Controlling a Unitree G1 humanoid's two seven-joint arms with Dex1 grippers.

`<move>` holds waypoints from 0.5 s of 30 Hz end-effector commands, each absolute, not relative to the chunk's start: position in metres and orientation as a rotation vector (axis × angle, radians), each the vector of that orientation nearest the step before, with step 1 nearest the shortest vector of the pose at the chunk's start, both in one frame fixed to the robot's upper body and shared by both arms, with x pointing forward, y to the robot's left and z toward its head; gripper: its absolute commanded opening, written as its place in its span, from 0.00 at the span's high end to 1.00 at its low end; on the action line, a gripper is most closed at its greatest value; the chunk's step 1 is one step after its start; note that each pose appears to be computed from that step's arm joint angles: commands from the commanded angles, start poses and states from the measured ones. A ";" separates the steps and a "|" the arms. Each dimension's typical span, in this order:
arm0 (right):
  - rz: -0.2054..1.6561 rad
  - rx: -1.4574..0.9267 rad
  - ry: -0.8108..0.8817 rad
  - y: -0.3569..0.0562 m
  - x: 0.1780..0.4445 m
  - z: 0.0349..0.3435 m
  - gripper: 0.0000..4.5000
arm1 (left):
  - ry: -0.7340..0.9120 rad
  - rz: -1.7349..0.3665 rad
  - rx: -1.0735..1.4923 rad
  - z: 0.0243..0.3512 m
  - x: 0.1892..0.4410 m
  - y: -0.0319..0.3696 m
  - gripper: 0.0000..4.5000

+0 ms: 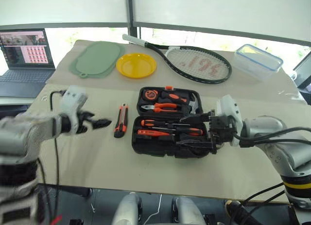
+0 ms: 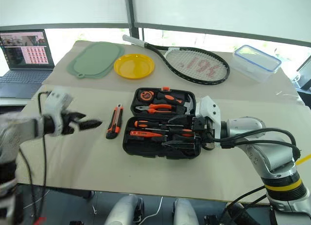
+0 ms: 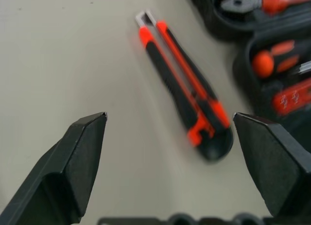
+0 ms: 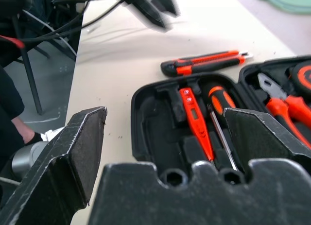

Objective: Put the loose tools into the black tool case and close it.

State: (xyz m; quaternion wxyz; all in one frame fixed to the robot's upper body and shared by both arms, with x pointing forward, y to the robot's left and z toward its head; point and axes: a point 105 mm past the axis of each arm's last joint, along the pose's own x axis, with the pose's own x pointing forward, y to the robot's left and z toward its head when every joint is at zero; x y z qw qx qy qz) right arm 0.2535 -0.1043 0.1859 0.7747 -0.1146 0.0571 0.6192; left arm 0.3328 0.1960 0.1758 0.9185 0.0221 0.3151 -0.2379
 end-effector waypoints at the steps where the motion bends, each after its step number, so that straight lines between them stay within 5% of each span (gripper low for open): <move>1: 1.347 -0.254 0.084 -0.101 0.245 0.194 0.00 | 0.755 -0.413 0.095 0.165 0.342 0.192 0.01; 15: 1.218 -0.219 0.056 -0.105 0.241 0.191 0.00 | 0.909 -0.430 0.171 0.135 0.362 0.173 0.01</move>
